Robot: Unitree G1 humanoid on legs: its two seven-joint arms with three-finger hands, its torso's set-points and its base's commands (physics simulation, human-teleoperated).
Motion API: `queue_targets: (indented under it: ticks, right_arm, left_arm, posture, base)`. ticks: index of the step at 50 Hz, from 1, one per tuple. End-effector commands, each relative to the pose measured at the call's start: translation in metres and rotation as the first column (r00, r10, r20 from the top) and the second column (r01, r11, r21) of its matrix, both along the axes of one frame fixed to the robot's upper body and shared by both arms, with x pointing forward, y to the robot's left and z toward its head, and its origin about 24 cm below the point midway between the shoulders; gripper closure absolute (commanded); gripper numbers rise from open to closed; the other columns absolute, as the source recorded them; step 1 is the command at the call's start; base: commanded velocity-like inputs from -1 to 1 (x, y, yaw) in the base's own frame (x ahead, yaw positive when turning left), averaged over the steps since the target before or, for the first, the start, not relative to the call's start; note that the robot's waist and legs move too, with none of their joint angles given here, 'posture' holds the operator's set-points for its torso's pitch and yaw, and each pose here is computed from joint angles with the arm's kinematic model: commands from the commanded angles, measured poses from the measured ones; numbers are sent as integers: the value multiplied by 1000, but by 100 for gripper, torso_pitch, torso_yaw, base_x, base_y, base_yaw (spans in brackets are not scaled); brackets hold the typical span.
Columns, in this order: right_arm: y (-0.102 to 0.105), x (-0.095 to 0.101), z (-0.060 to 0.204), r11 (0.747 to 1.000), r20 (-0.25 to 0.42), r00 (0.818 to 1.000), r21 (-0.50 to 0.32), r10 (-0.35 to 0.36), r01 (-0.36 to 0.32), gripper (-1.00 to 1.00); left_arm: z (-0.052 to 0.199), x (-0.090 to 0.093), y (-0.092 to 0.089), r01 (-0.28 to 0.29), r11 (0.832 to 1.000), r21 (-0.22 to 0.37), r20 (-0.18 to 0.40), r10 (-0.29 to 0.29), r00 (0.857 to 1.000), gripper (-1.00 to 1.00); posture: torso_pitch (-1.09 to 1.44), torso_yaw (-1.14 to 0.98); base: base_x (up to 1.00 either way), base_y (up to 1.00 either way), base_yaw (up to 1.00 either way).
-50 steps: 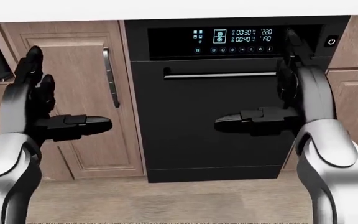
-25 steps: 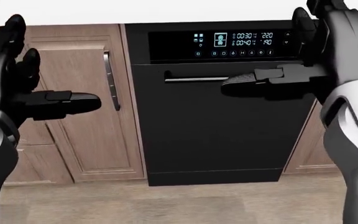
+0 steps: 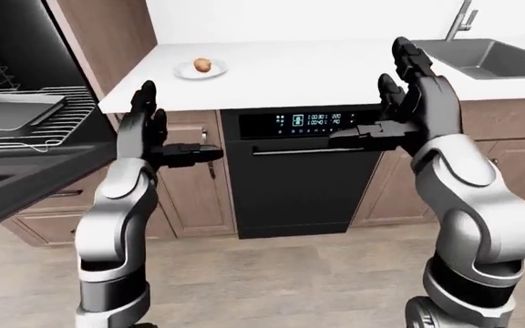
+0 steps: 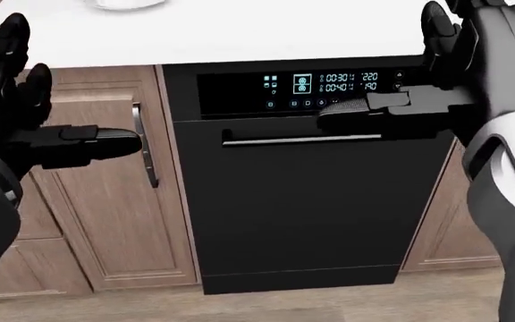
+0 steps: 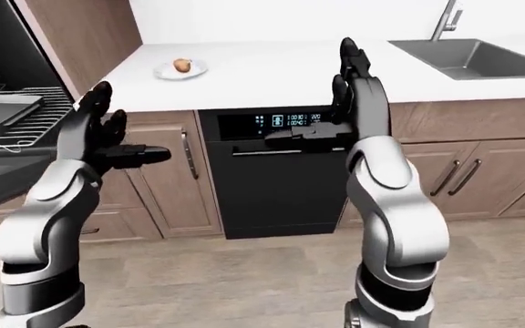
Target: Place the sweet potato on the rack of the oven.
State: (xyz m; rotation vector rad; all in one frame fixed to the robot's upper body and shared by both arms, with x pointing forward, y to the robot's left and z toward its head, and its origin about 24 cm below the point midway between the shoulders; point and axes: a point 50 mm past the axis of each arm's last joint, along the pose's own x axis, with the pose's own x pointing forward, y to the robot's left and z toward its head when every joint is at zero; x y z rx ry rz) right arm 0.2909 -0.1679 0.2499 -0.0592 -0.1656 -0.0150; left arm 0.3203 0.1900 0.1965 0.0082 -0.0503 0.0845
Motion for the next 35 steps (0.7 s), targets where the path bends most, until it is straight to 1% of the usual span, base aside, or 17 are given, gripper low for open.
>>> queue_targets:
  ticks: [1, 20, 35]
  right_arm:
    - [-2, -4, 13, 1000, 76, 997, -3, -17, 17, -100]
    - [-2, -4, 12, 1000, 69, 997, -6, -28, 28, -100]
    - [-1, -3, 11, 1000, 66, 998, -10, -24, 25, -100]
  left_arm:
    - [15, -1, -4, 19, 1000, 6, 79, -19, 997, -100]
    - [17, -2, -4, 16, 1000, 5, 84, -17, 996, -100]
    - [17, -2, -3, 11, 1000, 2, 82, -11, 997, -100]
  posture:
    - [0, 0]
    - [0, 0]
    - [0, 0]
  base:
    - [18, 0, 0]
    - [18, 0, 0]
    - [18, 3, 0]
